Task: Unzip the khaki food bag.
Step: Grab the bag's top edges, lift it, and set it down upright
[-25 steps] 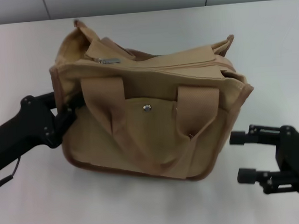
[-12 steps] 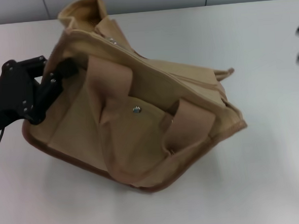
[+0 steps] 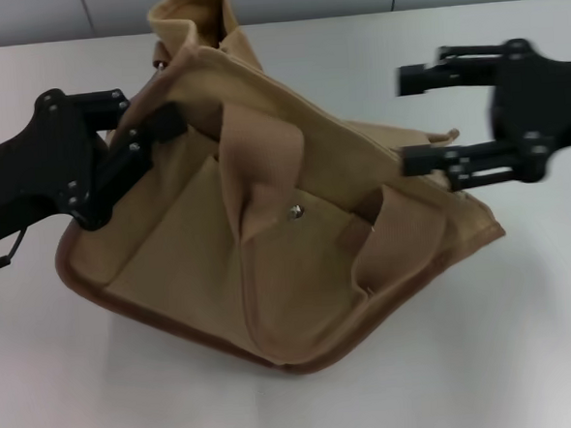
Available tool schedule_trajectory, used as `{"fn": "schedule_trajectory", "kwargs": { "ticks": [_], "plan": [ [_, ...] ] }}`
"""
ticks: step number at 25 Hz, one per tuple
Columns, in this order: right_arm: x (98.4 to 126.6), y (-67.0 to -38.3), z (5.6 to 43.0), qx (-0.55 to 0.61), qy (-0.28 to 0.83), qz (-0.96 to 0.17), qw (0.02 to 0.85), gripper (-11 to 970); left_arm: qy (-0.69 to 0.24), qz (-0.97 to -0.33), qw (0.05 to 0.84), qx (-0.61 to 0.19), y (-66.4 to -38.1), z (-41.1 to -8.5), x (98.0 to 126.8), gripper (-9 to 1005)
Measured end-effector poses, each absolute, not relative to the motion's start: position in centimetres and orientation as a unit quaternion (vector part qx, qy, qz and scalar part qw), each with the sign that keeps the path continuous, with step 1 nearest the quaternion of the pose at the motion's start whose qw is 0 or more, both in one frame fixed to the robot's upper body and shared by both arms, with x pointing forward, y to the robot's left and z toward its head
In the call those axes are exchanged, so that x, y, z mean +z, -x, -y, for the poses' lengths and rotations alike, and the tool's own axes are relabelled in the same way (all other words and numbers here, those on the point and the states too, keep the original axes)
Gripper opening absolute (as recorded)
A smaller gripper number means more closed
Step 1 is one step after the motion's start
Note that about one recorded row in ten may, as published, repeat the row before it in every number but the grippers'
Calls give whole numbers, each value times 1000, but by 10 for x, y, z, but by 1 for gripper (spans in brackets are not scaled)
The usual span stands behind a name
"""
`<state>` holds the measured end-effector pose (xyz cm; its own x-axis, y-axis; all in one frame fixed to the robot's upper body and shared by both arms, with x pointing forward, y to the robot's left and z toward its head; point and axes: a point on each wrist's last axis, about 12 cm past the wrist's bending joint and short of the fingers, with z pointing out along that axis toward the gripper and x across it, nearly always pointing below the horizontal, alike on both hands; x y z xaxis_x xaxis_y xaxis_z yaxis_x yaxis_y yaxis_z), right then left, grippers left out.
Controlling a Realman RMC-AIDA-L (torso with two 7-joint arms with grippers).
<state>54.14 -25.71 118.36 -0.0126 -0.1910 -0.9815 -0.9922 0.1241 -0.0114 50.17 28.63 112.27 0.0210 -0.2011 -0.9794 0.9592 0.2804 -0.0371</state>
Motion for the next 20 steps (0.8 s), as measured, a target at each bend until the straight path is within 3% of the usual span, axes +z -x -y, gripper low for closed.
{"fn": "schedule_trajectory", "kwargs": {
  "ticks": [14,20],
  "plan": [
    [1206,-574,219,377,543,-595,458,779,-397,-505,602,-474,-508,-283,1136,94],
    [1218,-575,227,374,526,-595,479,779,-402,-506,603,-468,-507,-286,1137,94]
  ]
}}
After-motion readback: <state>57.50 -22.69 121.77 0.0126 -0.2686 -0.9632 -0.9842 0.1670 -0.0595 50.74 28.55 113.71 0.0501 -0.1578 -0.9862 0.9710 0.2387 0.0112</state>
